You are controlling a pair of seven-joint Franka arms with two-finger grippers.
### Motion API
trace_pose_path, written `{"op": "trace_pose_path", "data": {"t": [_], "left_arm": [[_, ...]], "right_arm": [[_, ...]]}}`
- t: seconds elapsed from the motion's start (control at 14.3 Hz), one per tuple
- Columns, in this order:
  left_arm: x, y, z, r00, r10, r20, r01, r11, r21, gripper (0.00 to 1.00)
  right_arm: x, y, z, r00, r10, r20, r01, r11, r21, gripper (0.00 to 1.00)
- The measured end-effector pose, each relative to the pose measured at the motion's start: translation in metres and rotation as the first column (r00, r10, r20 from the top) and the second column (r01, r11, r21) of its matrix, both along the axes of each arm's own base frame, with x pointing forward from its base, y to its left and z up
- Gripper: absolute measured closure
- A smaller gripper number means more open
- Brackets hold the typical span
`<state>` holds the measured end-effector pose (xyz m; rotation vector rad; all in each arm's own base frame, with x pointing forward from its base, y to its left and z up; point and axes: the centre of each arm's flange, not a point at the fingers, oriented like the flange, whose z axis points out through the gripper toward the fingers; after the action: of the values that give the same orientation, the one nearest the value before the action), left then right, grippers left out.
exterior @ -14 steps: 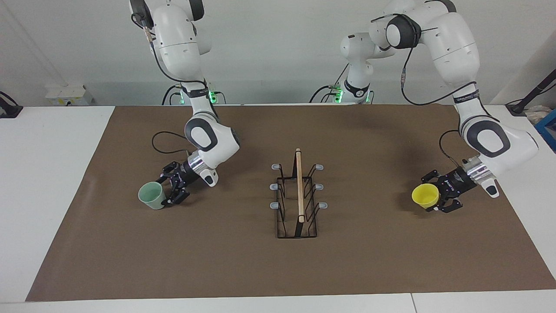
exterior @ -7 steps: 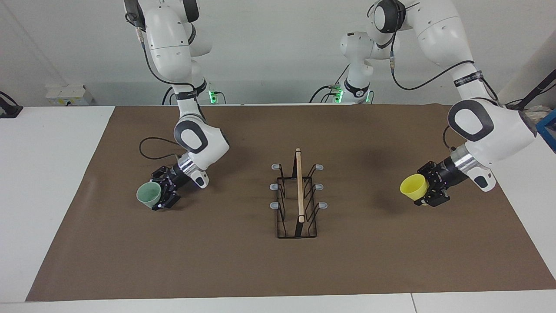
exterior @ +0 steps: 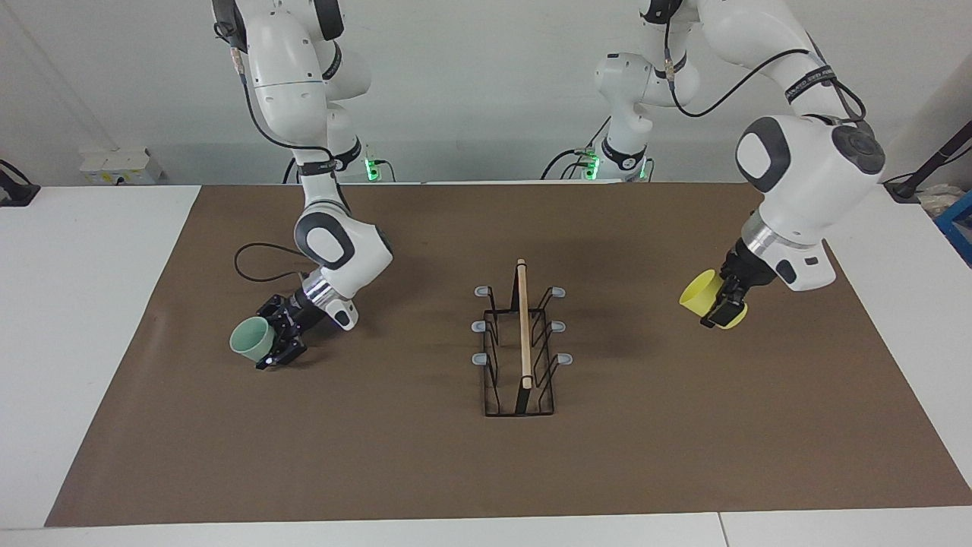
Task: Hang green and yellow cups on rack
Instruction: 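Lift the yellow cup toward the rack with the left gripper while the right gripper lifts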
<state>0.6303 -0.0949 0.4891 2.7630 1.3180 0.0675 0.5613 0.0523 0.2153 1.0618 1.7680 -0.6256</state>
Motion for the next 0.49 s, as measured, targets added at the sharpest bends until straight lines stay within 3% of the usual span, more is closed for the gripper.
{"op": "trace_pose_path", "data": {"t": [0.14, 0.49], "left_arm": [[-0.011, -0.052, 0.007, 0.996, -0.075, 0.041, 0.069, 0.99, 0.127, 0.31], [-0.051, -0.162, -0.02, 0.941, -0.257, 0.222, 0.161, 0.914, 0.373, 0.31]], "right_arm": [[0.0, 0.0, 0.0, 1.0, -0.001, 0.0, 0.001, 1.0, 0.0, 0.33], [0.001, 0.006, 0.003, 1.0, -0.01, 0.009, 0.01, 1.0, 0.017, 0.33]]}}
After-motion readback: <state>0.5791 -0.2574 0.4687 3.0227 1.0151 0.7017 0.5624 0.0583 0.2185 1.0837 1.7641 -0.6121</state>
